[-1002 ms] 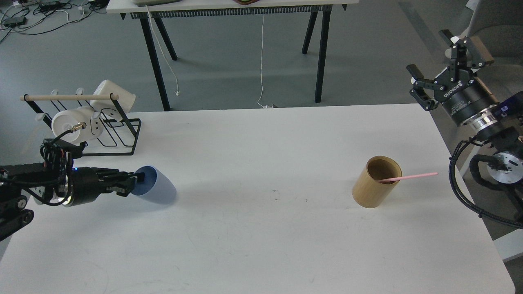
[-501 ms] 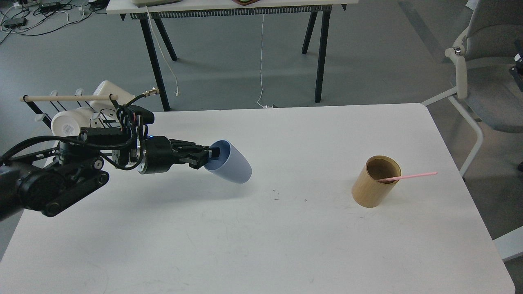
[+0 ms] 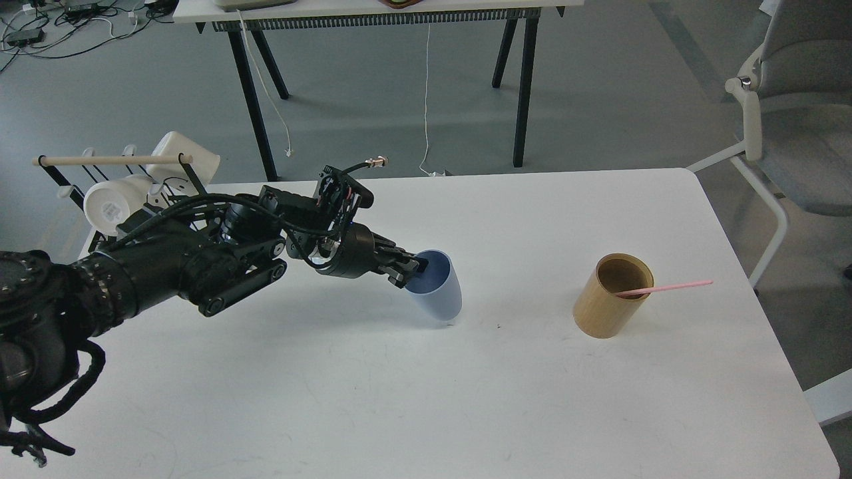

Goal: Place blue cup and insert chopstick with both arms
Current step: 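Lift and carry the blue cup toward the table center with left gripper, then set the blue cup upright on the table and release it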

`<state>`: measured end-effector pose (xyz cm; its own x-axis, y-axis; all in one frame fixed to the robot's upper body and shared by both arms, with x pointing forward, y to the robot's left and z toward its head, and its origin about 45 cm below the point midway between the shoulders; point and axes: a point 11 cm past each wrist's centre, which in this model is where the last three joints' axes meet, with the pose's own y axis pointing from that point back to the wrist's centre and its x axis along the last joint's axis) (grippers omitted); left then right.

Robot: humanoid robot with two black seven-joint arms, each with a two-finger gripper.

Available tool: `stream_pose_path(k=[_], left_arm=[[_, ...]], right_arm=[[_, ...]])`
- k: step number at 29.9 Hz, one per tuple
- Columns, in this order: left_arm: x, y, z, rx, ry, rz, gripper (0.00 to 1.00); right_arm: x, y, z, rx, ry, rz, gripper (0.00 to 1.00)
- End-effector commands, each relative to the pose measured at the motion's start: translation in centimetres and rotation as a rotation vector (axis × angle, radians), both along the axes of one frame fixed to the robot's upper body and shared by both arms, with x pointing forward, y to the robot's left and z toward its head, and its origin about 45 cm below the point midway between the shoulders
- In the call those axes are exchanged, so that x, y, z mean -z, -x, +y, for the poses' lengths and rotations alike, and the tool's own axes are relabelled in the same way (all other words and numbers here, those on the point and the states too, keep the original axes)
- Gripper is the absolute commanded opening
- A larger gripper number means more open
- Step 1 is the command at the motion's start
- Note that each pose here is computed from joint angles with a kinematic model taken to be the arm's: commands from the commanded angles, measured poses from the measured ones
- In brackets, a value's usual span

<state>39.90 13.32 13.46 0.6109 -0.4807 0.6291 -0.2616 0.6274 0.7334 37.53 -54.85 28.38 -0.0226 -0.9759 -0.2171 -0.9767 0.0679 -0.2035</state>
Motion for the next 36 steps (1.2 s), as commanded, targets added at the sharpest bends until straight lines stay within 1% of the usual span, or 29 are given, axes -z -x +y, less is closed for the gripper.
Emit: stream_pose_path(k=[1, 7, 14, 17, 20, 24, 28, 31, 36], left_arm=[[1.3, 0.0, -1.1, 0.057, -0.086, -0.033, 0.03], [1.5, 0.1, -1.8, 0.074, -0.094, -0.046, 0.04], [1.0, -0.5, -0.4, 0.046, -0.098, -0.049, 0.04], [0.3, -0.9, 0.3, 0.036, -0.095, -0.054, 0.04], [-1.2, -0.9, -0.2, 0.050, -0.056, -0.059, 0.04], [-2.3, -0.6, -0.7, 0.051, -0.020, -0.034, 0.04], [-2.4, -0.5, -0.9, 0.057, -0.018, -0.035, 0.06], [-2.3, -0.4, -1.2, 0.062, -0.015, -0.033, 0.09], [-1.9, -0.1, -1.5, 0.069, -0.017, -0.028, 0.10]], right_arm=[[0.1, 0.0, 0.1, -0.002, -0.001, 0.003, 0.99], [0.2, 0.1, 0.0, -0.001, 0.000, 0.006, 0.99], [0.4, 0.1, 0.1, -0.001, 0.000, 0.011, 0.99], [0.6, 0.2, 0.1, -0.001, -0.001, 0.014, 0.99], [0.6, 0.2, 0.2, -0.003, -0.003, 0.014, 0.99], [0.9, 0.1, 0.3, -0.005, -0.008, 0.015, 0.99], [0.9, 0.1, 0.4, -0.008, -0.009, 0.016, 0.99], [1.0, 0.1, 0.4, -0.007, -0.009, 0.018, 0.99], [0.9, 0.1, 0.4, -0.007, -0.008, 0.017, 0.99]])
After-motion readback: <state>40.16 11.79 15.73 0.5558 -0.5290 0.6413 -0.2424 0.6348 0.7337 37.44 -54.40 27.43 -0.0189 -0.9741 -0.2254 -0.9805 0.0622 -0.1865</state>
